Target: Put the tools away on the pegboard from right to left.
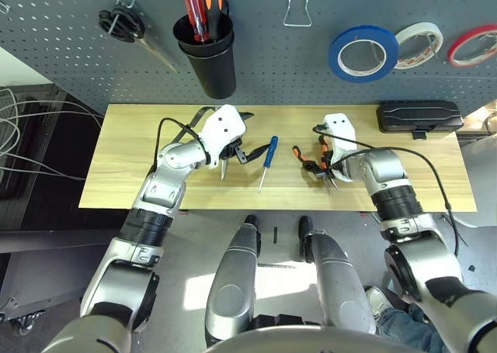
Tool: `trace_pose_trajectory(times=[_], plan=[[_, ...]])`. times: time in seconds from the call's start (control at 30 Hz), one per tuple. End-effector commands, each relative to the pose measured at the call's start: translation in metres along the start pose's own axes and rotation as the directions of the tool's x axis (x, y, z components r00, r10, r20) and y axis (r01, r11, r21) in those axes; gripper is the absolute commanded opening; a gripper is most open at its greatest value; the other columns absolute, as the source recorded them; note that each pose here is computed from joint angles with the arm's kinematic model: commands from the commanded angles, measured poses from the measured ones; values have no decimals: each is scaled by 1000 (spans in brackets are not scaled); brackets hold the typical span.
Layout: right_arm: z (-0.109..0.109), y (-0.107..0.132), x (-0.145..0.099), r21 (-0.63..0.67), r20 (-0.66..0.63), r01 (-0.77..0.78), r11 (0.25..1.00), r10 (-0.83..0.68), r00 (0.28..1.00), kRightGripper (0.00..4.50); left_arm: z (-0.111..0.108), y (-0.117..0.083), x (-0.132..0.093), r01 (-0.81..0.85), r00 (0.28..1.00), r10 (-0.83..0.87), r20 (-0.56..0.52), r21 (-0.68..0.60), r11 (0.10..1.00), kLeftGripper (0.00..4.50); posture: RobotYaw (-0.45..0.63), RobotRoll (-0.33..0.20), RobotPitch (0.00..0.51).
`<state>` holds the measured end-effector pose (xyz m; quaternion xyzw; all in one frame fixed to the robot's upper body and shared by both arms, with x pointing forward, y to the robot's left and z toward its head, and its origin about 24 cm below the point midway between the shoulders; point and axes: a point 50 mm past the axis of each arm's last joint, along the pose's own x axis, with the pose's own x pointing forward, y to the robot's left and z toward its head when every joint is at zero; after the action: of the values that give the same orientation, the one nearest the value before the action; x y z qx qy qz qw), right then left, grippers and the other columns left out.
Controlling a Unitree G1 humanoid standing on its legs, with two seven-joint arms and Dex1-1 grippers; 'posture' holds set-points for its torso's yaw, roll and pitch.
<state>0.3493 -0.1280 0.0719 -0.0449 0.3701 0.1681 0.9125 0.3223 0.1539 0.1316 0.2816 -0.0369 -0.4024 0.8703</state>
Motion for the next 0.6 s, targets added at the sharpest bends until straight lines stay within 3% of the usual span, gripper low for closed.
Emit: trace_pose_trajectory(times=[0.03,0.23,0.43,0.5,0.6], plan=[[-14,-4,8,5,-36,33,999,-33,999,4470,-7,-7,-3,13,1000,-14,-23,-13,1000,4500,190,0,426],[-16,0,12,-20,-31,28,999,-29,999,4470,-5,-8,-1,13,1000,-13,-16,-15,1000,4500,187,0,425],[-18,3,12,-40,-44,18,999,-19,999,2581,-4,-7,0,15,1000,-16,-10,-16,1000,4500,187,0,424],[-19,3,12,-38,-48,17,999,-19,999,2420,-5,-8,0,31,999,-32,-19,-19,999,4500,186,0,424],[-19,3,11,-39,-50,18,999,-20,999,2420,-19,-16,-2,99,986,-109,-129,-82,992,4500,187,0,423]])
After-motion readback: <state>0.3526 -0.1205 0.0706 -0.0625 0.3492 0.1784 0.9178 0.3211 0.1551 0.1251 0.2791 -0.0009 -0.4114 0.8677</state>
